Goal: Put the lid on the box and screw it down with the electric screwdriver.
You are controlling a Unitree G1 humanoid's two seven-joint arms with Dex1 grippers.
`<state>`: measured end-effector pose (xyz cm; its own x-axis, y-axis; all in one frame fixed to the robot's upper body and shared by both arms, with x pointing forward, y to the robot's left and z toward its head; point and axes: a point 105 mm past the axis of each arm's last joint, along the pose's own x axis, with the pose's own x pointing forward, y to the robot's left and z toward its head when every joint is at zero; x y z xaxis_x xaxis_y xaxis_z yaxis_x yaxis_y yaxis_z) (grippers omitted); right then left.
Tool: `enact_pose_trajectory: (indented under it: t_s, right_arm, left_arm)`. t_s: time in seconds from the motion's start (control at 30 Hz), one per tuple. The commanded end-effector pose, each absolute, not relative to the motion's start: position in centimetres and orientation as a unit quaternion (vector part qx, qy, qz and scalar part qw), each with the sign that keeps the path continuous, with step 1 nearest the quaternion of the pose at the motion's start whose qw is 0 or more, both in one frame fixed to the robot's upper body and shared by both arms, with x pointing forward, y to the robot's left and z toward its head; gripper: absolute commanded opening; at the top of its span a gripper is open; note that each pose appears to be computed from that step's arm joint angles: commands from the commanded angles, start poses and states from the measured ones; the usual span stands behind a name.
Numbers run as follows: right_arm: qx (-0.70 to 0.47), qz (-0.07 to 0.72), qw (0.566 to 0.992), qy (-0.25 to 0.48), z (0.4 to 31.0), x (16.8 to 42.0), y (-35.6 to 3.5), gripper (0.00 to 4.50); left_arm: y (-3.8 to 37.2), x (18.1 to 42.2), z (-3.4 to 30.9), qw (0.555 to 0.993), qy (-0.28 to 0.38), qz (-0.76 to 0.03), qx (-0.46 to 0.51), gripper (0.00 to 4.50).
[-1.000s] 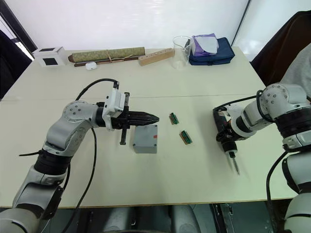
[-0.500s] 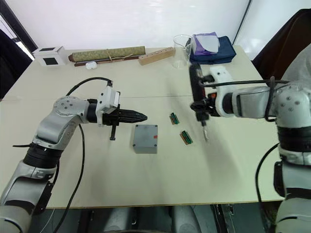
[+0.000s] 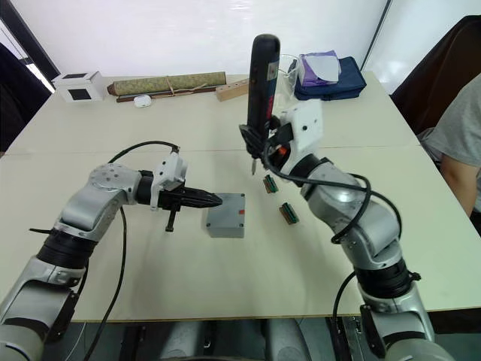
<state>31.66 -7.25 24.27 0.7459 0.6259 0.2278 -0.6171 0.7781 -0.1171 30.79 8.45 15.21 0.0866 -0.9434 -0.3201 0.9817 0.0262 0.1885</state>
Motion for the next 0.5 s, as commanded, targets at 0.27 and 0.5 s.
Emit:
enact_pose_trajectory:
  t_s: [0.27, 0.5]
  right_arm:
    - [-0.024, 0.38, 0.906, -0.186, 25.7, 28.8, -5.9, 2.04]
    - [-0.023, 0.387, 0.905, -0.174, 24.8, 28.4, -5.5, 2.04]
  left_arm:
    - [8.6, 31.7, 13.2, 0.721, 0.066, -0.66, 0.203, 0.0]
    - [8.5, 31.9, 13.4, 0.719, 0.062, -0.662, 0.203, 0.0]
